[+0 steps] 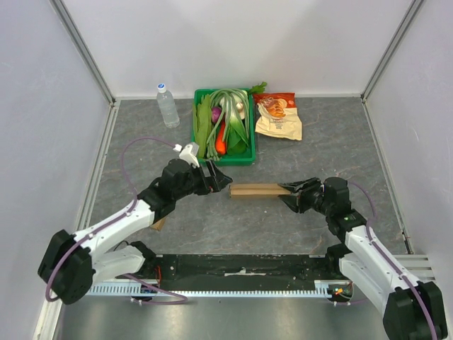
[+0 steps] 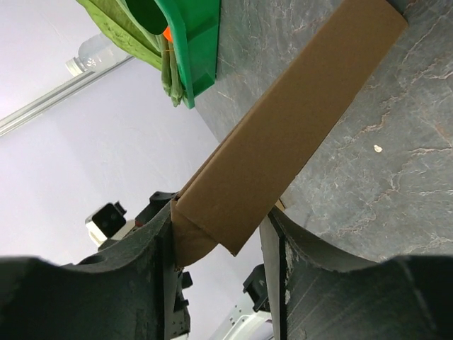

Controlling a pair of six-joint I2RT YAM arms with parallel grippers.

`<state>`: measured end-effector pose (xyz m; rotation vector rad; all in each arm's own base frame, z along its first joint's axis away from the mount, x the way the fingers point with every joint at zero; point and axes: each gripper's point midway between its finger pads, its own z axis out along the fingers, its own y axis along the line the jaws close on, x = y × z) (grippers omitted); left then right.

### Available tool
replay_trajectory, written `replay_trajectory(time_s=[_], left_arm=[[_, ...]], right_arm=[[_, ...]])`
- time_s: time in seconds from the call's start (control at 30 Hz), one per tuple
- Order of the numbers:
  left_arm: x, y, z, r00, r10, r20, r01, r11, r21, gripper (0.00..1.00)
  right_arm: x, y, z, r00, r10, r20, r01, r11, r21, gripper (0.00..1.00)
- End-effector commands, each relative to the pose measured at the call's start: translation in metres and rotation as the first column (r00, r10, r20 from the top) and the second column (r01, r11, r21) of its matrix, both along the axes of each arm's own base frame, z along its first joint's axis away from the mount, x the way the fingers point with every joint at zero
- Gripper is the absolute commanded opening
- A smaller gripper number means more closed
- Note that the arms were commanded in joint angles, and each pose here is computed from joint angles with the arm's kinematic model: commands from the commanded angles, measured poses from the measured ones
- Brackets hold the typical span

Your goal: Fold the paper box

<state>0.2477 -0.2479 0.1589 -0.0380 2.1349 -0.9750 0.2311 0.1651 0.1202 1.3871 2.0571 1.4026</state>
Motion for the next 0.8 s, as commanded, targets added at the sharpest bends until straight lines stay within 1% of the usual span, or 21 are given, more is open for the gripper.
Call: replay_trajectory(time_s=[0.0,0.07,0.17,0.23,0.37,0.5,0.53,0.57,0.73,0.77], left_arm=[[0.004,-0.035,0.023,0.994,-0.106,-0.041,0.098,0.984,-0.150,0.91],[0.006,-0.040,0.013,0.991,-0.116,-0.073,0.104,0.982,-0.155,0.91],[0.007,-0.042,0.010,0.991,-0.119,-0.055,0.108,0.979,-0.175,0.88],[0.009,-0.043,0.007,0.991,-0.121,-0.052,0.110,0.978,-0.178,0.84],[0.013,-0.044,-0.001,0.992,-0.110,-0.055,0.099,0.980,-0.173,0.79],[0.019,-0.046,-0.010,0.992,-0.108,-0.065,0.095,0.981,-0.171,0.71],[0.021,-0.046,-0.015,0.992,-0.104,-0.075,0.091,0.982,-0.164,0.70],[0.022,-0.046,-0.016,0.991,-0.108,-0.075,0.094,0.982,-0.164,0.68],[0.029,-0.044,-0.031,0.991,-0.090,-0.097,0.075,0.985,-0.155,0.61],[0.029,-0.044,-0.036,0.991,-0.091,-0.103,0.075,0.986,-0.149,0.58]], right_arm=[[-0.004,-0.008,-0.026,0.996,-0.022,-0.085,0.017,0.998,-0.062,0.50],[-0.002,-0.008,-0.026,0.995,-0.024,-0.095,0.018,0.998,-0.062,0.50],[0.002,-0.007,-0.026,0.994,-0.030,-0.109,0.024,0.998,-0.055,0.50],[0.004,-0.007,-0.026,0.991,-0.043,-0.125,0.037,0.998,-0.045,0.49],[0.016,-0.007,-0.020,0.991,-0.066,-0.118,0.062,0.997,-0.035,0.48],[0.026,-0.004,-0.017,0.991,-0.065,-0.115,0.063,0.998,-0.019,0.48],[0.027,-0.004,-0.023,0.988,-0.067,-0.137,0.064,0.998,-0.023,0.48],[0.033,-0.003,-0.018,0.991,-0.069,-0.116,0.068,0.998,-0.012,0.48],[0.044,-0.001,-0.027,0.989,-0.063,-0.134,0.062,0.998,-0.009,0.47],[0.045,-0.001,-0.029,0.989,-0.062,-0.132,0.060,0.998,-0.014,0.46]])
